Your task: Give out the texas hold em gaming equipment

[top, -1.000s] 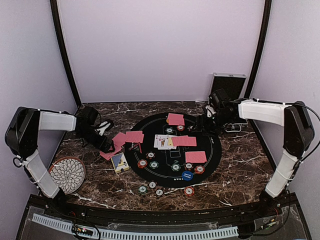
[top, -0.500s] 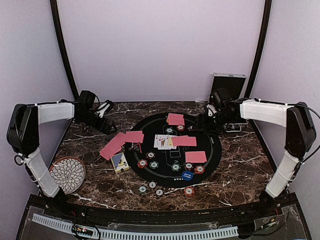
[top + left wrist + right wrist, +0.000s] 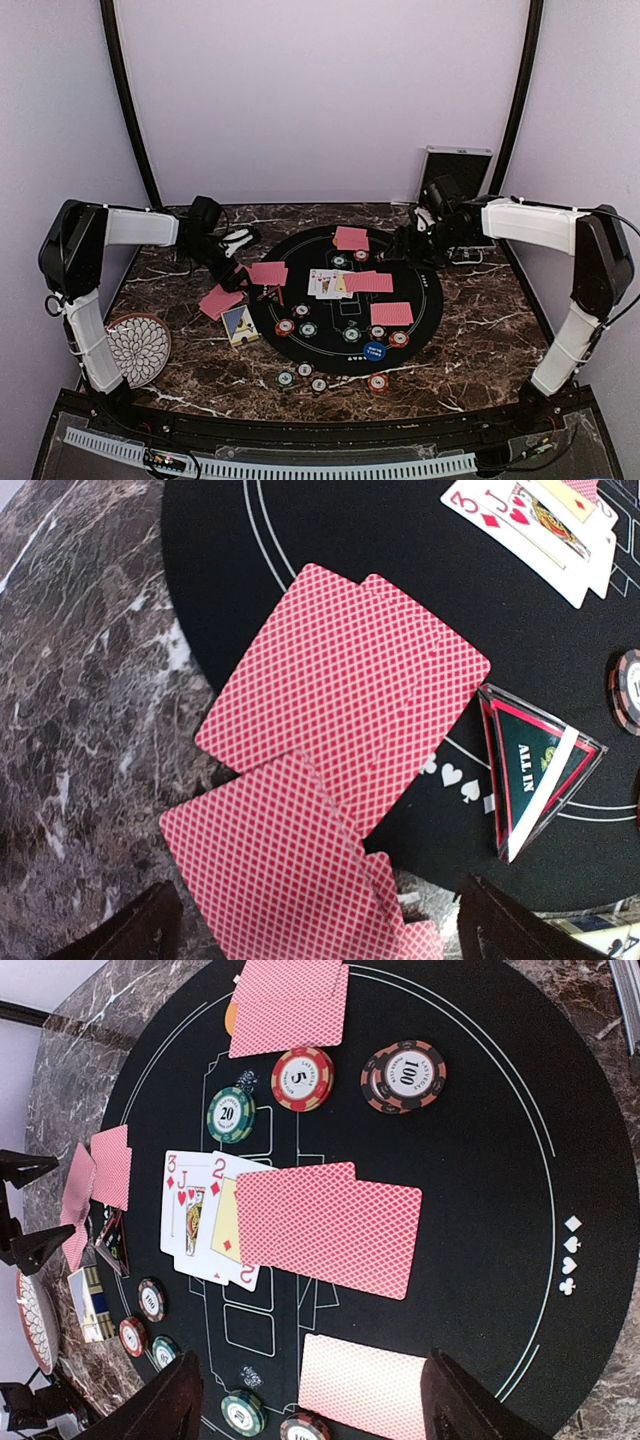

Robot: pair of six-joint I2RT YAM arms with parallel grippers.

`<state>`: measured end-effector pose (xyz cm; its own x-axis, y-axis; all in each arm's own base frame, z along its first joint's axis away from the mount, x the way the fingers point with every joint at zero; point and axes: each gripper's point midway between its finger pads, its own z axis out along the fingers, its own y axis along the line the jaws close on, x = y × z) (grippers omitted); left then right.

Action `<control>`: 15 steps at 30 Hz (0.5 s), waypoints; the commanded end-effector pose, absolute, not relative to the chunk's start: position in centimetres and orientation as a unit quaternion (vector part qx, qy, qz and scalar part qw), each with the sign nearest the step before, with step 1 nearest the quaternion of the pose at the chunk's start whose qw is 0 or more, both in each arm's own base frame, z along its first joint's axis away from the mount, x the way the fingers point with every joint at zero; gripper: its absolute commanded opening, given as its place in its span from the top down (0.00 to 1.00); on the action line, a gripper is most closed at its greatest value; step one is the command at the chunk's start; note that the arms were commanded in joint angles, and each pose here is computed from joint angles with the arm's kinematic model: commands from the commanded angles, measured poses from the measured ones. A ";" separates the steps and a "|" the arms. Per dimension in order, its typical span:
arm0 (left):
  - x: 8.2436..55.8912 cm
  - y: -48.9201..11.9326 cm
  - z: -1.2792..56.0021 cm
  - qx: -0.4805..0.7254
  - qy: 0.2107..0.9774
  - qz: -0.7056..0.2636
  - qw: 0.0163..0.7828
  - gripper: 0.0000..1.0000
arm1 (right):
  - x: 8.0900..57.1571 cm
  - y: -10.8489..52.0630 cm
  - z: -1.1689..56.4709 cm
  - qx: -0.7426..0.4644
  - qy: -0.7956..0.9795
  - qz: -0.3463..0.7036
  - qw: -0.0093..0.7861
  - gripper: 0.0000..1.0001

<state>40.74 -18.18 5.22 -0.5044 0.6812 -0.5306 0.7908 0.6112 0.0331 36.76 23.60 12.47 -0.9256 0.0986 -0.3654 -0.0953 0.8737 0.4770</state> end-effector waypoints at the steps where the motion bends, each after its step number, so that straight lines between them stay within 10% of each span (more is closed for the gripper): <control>1: 41.3 -18.0 4.6 0.478 0.838 -0.080 0.251 0.01 | 37.1 23.7 14.4 -0.001 0.940 0.266 0.215 0.24; 15: 40.8 -19.2 2.7 0.551 0.800 -0.108 0.211 0.01 | 36.5 22.9 14.5 0.001 0.940 0.265 0.214 0.24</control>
<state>41.67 -18.79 2.83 -0.3466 0.8102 -0.4726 0.8927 0.4397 0.0990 36.68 23.37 13.41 -0.9190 0.1059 -0.3797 -0.1015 0.8672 0.4875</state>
